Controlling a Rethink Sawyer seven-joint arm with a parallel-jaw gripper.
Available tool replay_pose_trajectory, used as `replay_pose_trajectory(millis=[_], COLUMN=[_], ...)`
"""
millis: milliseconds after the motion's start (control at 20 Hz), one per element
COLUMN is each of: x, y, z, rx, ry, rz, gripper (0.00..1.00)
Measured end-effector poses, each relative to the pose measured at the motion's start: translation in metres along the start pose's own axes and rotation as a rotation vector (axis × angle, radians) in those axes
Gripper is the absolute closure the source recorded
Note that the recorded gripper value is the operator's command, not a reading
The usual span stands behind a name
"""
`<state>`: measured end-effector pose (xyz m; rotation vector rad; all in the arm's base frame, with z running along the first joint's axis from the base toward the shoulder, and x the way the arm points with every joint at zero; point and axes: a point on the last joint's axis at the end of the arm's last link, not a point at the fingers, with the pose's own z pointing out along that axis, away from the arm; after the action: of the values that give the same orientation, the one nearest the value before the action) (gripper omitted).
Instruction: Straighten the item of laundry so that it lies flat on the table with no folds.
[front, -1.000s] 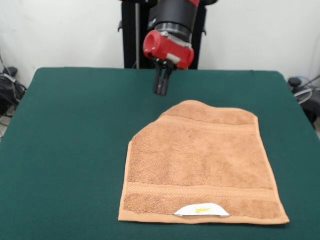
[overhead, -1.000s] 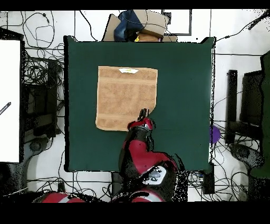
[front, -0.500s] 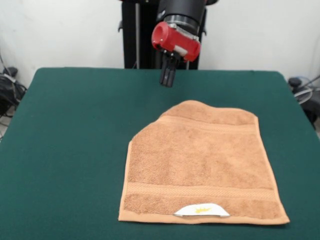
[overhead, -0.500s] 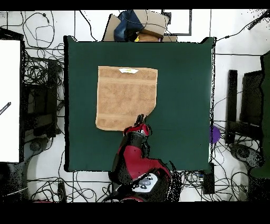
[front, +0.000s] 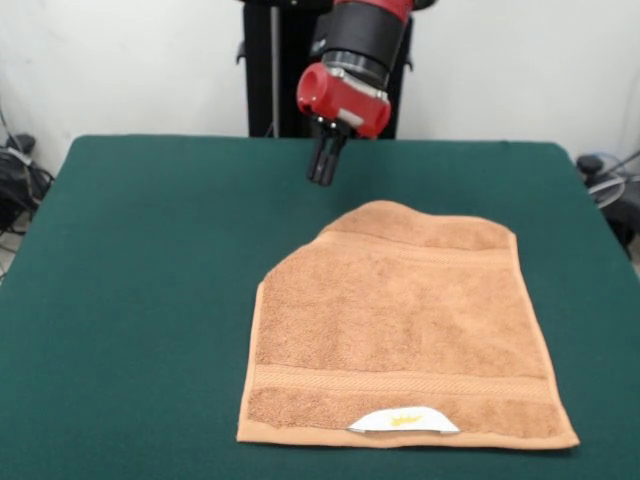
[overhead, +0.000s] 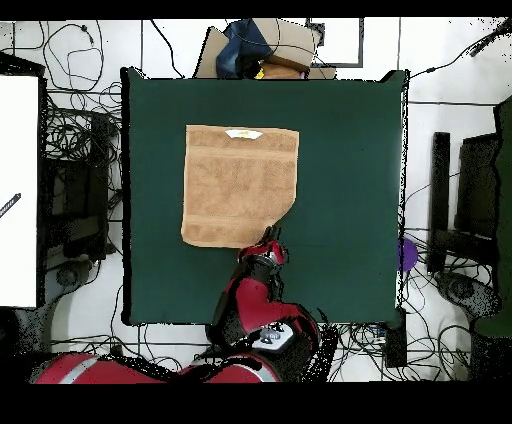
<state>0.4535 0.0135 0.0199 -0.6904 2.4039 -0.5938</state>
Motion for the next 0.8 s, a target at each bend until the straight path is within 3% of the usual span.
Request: replay_pose_trajectory(millis=[650, 700, 800], x=[0.016, 0.018, 0.018], y=[0.034, 0.037, 0.037], z=[0.005, 0.004, 0.004], rx=[-0.018, -0.019, -0.019], ry=[0.052, 0.057, 0.058], rz=[-0.031, -0.042, -0.044], gripper=[1.00, 0.00, 0.00])
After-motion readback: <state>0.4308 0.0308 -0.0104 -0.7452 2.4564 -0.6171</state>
